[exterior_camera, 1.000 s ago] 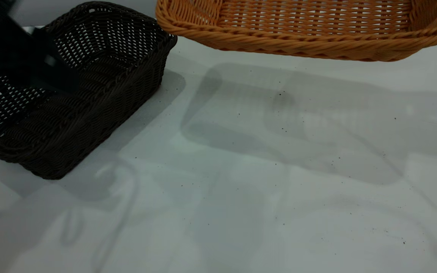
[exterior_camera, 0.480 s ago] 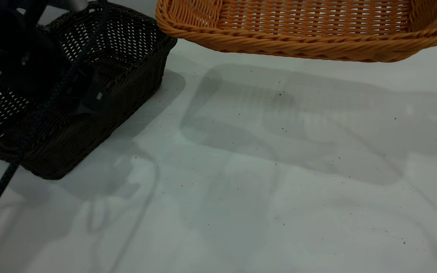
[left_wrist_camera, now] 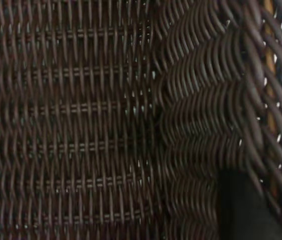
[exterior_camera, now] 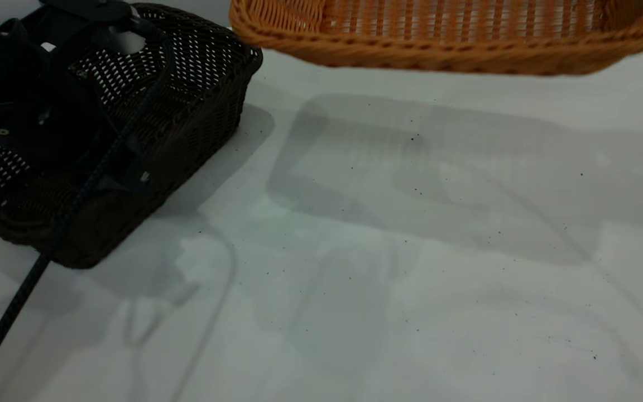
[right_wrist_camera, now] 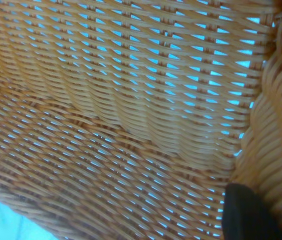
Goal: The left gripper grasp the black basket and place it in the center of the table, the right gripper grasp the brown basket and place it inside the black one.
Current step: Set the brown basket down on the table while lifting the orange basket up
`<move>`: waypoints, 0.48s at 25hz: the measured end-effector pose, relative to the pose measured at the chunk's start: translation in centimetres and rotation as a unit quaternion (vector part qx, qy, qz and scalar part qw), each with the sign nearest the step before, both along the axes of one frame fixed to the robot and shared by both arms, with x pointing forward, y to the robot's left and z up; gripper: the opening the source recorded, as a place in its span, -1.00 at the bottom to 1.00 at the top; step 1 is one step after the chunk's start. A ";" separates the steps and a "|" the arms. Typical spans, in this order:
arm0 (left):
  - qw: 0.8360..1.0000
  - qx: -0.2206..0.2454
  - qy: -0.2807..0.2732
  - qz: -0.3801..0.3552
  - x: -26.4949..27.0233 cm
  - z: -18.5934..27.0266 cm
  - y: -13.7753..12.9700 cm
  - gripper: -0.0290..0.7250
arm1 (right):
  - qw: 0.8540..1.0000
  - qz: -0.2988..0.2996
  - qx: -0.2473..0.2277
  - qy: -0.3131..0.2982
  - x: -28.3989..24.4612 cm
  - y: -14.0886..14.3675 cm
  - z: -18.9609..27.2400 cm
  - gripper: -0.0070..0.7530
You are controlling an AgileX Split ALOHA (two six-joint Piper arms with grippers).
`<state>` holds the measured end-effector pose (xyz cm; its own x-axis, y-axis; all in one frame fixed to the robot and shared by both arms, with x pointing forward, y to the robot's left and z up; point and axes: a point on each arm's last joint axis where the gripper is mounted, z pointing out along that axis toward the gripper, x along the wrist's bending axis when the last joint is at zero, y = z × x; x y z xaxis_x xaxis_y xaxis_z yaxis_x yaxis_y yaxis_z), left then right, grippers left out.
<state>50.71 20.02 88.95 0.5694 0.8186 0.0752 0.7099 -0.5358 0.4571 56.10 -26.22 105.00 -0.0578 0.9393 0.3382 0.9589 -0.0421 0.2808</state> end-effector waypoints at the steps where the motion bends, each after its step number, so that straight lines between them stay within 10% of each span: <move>1: 1.000 0.001 0.003 -0.005 -0.1 0.0 0.0 -0.58 | 1.000 0.004 -0.003 -0.004 0.1 0.0 0.5 -0.70; 12: 0.986 0.024 0.047 -0.160 -2.4 0.6 -2.0 -0.57 | 0.997 0.010 -0.012 -0.081 1.7 -0.1 5.5 -0.70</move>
